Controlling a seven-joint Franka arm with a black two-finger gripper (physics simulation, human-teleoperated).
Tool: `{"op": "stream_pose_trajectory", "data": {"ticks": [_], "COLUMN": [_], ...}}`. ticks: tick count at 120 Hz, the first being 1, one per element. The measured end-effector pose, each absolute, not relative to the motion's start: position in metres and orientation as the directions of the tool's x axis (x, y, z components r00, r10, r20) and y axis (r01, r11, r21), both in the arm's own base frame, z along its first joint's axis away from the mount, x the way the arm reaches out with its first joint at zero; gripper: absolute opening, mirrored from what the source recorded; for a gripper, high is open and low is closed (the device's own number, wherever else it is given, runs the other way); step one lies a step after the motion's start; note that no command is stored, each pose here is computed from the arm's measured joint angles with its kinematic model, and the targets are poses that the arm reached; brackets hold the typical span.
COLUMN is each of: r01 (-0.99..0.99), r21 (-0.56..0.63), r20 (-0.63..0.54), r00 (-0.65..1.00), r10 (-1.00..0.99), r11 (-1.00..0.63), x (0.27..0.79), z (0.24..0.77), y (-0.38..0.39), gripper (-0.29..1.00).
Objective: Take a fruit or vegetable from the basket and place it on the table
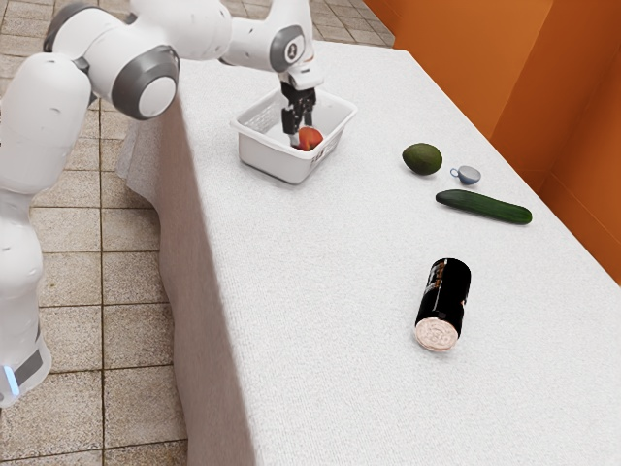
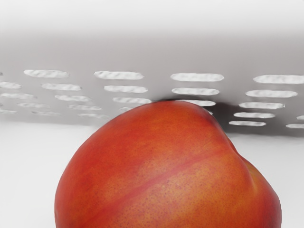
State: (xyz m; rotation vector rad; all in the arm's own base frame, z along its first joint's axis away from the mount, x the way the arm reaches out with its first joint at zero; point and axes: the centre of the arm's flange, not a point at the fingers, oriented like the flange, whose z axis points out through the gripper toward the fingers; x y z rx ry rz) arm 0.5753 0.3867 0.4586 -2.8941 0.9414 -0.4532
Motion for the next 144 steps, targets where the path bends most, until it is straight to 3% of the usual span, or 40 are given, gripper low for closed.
{"op": "stream_pose_trajectory", "data": {"ticks": [144], "r01": [-0.555], "r21": [-0.14], "r20": [0.297], "r00": [0.766], "r10": [-0.57], "r11": [-0.82], "x": [0.602], "z": [0.427], "y": [0.403], "gripper": [0.7]}}
